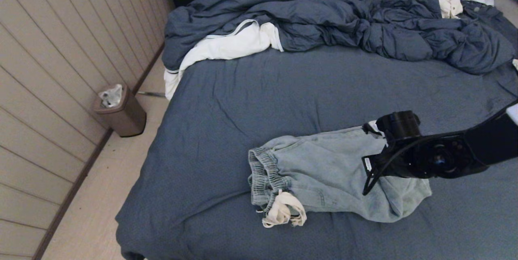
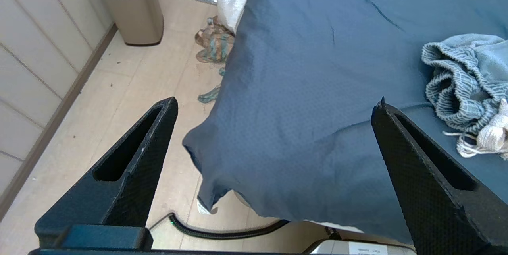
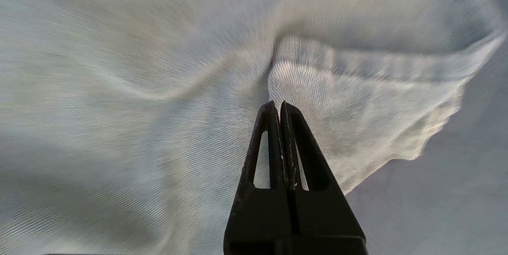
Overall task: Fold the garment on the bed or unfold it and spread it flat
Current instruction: Unford the blue shorts
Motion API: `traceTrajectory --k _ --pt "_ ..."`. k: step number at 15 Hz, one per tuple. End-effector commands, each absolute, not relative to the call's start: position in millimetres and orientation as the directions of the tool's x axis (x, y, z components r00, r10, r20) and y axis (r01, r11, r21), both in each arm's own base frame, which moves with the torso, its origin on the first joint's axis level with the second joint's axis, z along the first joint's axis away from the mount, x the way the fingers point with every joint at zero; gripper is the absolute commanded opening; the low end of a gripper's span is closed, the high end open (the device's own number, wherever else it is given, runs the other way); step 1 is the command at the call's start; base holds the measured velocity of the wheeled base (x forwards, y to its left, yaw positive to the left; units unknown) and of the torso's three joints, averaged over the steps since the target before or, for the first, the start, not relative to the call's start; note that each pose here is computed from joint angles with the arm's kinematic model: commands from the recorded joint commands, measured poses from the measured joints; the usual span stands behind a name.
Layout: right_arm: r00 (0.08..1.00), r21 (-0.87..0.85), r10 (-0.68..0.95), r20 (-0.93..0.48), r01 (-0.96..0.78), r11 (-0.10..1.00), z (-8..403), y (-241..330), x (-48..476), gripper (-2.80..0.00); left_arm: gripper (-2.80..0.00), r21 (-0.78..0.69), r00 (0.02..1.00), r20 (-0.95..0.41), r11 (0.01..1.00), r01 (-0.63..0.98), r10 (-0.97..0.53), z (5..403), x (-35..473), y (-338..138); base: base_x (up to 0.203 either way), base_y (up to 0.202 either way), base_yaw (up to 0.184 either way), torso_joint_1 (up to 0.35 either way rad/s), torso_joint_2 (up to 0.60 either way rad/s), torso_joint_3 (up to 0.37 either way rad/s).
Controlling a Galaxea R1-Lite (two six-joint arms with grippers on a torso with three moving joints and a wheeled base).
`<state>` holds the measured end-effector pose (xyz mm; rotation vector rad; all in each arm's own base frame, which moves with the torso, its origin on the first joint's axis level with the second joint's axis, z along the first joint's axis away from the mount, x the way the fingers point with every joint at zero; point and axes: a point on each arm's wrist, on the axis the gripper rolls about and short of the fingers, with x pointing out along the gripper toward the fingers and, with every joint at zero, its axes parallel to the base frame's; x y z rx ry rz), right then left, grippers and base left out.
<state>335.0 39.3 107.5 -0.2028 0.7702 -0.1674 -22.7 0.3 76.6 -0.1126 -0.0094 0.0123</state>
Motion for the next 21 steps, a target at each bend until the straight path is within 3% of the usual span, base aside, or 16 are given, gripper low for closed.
traceTrajectory --k 1,7,12,18,21 --pt "0.658 -0.259 -0.235 -0.715 0.062 0.964 73.3 40.6 346.8 -2.80 0.00 -0.113 1.000 0.008 0.993 -0.013 0.014 76.7 -22.6 0.3 0.000 0.000 0.000 0.000 0.00 0.000" --pt "0.642 -0.269 -0.289 -0.710 0.132 0.954 51.9 13.3 354.4 -2.80 0.00 -0.113 1.000 0.008 0.993 -0.013 0.014 76.7 -22.6 0.3 0.000 0.000 0.000 0.000 0.00 0.000" --pt "0.602 -0.296 -0.366 -0.709 0.217 0.930 50.4 -36.4 322.8 -2.80 0.00 -0.113 1.000 0.008 0.993 -0.013 0.014 76.7 -22.6 0.3 0.000 0.000 0.000 0.000 0.00 0.000" --pt "0.639 -0.294 -0.410 -0.651 0.285 0.912 38.2 -96.4 274.8 -2.80 0.00 -0.113 1.000 0.008 0.993 -0.013 0.014 76.7 -22.6 0.3 0.000 0.000 0.000 0.000 0.00 0.000" --pt "0.719 -0.271 -0.398 -0.570 0.293 0.917 55.3 -106.6 259.9 -2.80 0.00 -0.113 1.000 0.008 0.993 -0.011 0.012 76.6 -22.6 0.3 0.000 0.000 0.000 0.000 0.00 0.000"
